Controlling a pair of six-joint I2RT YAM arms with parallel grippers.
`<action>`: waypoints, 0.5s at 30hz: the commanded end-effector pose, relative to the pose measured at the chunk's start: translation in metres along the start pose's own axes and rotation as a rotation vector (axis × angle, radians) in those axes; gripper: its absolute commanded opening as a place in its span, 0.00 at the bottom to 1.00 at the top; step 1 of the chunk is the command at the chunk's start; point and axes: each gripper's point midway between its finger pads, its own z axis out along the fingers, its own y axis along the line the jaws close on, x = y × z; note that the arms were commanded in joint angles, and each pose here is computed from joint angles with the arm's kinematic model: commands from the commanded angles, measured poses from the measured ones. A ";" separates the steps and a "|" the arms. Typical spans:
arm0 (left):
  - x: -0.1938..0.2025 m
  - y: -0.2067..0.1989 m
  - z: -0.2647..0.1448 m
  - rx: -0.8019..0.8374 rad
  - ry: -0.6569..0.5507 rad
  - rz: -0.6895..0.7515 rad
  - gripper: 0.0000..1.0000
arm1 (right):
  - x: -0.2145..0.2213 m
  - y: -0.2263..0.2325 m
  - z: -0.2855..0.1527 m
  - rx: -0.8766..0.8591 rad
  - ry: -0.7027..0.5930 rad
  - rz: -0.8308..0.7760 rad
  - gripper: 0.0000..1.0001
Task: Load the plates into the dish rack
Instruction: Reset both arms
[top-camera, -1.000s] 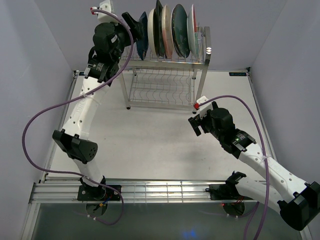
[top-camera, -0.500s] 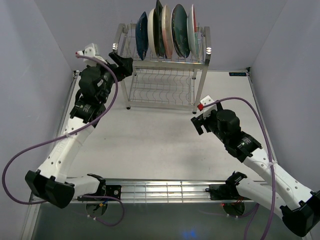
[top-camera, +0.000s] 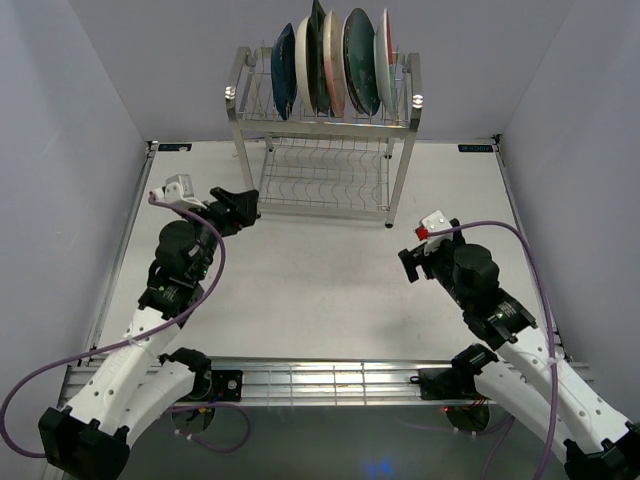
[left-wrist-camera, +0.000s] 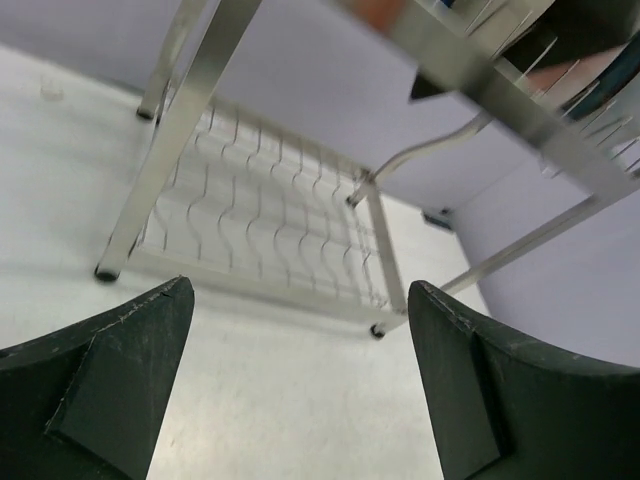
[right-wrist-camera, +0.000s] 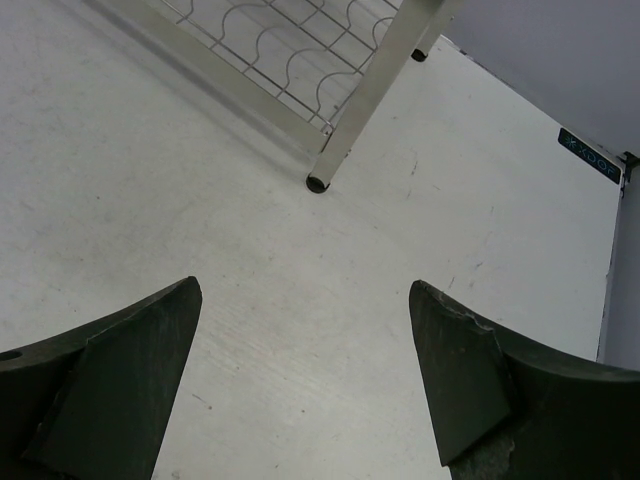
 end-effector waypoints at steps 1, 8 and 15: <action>0.030 0.013 -0.012 0.026 0.034 -0.032 0.98 | 0.003 -0.006 -0.009 0.040 -0.063 -0.015 0.90; 0.092 0.053 -0.032 0.007 0.089 -0.076 0.98 | 0.018 -0.024 -0.028 0.165 -0.116 -0.020 0.90; 0.143 0.079 -0.049 0.019 0.148 -0.113 0.98 | 0.023 -0.024 -0.032 0.172 -0.126 -0.023 0.90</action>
